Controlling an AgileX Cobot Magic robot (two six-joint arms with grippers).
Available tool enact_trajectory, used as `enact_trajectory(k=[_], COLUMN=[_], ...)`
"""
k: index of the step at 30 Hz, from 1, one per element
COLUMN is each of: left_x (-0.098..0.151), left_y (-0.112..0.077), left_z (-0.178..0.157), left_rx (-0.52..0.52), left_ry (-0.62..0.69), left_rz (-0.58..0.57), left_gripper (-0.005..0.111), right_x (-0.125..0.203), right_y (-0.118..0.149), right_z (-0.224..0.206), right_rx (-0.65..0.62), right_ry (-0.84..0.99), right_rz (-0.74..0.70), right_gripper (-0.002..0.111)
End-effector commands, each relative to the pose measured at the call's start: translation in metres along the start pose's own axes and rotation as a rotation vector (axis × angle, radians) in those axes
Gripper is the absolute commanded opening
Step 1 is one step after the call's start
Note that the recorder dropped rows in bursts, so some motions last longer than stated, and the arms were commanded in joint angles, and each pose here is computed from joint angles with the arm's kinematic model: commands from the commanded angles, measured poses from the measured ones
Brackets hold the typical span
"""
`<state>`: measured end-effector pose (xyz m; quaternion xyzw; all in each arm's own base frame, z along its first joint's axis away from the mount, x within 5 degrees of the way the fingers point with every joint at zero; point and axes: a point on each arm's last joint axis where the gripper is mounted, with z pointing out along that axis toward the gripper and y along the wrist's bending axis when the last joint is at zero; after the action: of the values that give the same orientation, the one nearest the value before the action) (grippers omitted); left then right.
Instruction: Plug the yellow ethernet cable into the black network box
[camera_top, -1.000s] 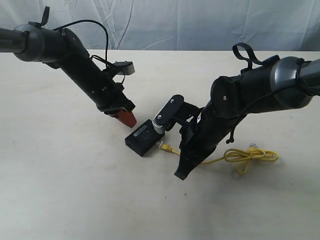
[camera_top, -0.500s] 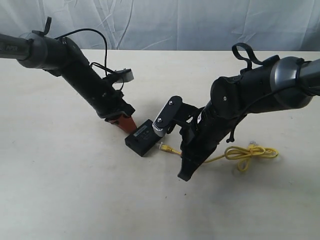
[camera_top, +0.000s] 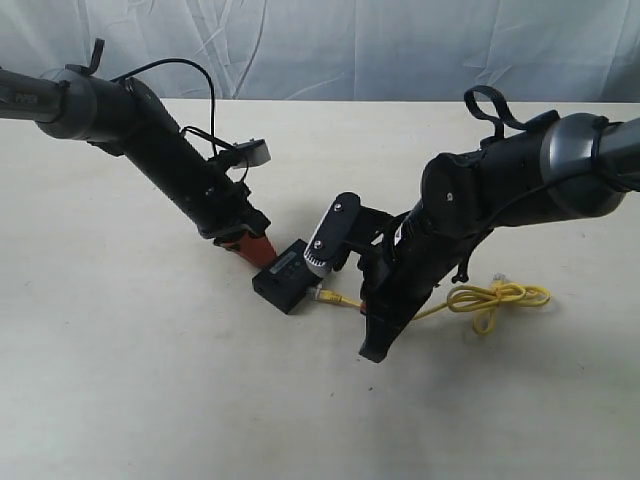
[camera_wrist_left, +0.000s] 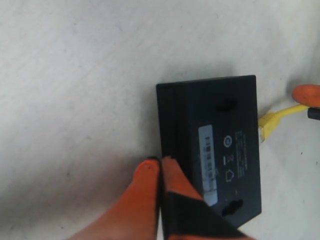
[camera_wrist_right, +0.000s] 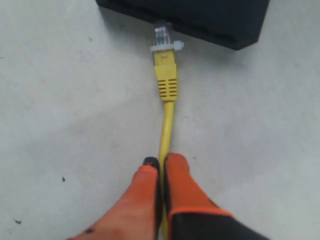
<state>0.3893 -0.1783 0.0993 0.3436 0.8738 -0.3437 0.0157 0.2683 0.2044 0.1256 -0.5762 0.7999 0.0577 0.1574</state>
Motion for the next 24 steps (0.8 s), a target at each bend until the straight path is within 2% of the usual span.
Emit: enact_trajectory(k=[1, 7, 24], left_x=[0.000, 0.001, 0.001], left_y=[0.000, 0.001, 0.001], left_z=[0.001, 0.001, 0.001], left_rx=[0.016, 0.007, 0.005], left_ry=[-0.004, 0.005, 0.004], left_rz=[-0.004, 0.003, 0.003], left_gripper=[0.000, 0.000, 0.000], right_x=[0.001, 0.005, -0.001], right_y=[0.001, 0.002, 0.000], right_z=[0.001, 0.001, -0.011], right_rx=[-0.002, -0.016, 0.022], right_ry=[0.000, 0.034, -0.012], right_rz=[0.000, -0.032, -0.030], right_gripper=[-0.001, -0.001, -0.001])
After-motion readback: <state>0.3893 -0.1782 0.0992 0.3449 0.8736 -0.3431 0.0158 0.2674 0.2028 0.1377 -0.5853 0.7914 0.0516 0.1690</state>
